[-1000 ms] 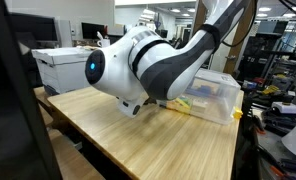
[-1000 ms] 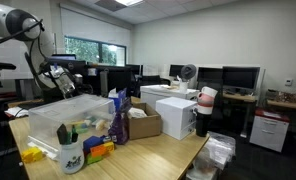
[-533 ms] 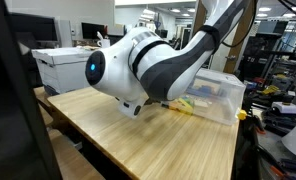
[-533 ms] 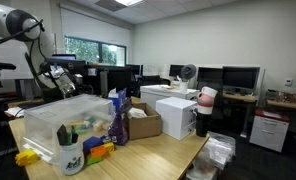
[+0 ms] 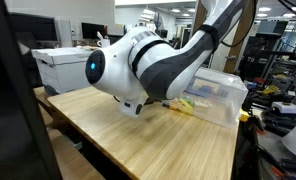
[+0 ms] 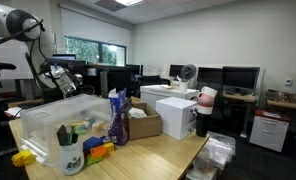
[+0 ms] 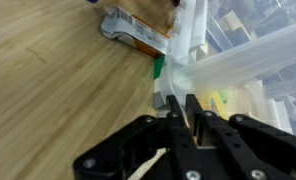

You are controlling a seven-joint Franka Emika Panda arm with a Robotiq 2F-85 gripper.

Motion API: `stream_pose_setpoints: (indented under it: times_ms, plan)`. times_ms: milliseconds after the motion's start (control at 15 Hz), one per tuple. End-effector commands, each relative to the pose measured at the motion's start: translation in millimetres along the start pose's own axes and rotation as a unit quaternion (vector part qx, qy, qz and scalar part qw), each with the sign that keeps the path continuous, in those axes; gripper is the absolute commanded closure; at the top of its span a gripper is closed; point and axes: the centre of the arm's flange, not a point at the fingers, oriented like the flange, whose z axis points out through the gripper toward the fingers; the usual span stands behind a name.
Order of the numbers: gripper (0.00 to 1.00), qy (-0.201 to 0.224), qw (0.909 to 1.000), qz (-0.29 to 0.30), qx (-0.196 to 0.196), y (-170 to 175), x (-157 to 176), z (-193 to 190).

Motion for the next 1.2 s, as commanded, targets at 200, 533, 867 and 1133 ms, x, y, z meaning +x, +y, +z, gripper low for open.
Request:
stream_pose_setpoints:
  times_ms: [200,533,867,1133]
  plan:
    - [0.96,0.003,0.9999,0.006,-0.011,-16.9,-23.2,-11.5]
    - [0.98,-0.002,0.9990,0.040,-0.021,-27.0,-42.0,-19.2]
    - [0.98,-0.007,0.9973,0.067,-0.031,-39.4,-59.5,-28.7]
    - [0.98,-0.015,0.9942,0.100,-0.037,-51.5,-71.4,-36.2]
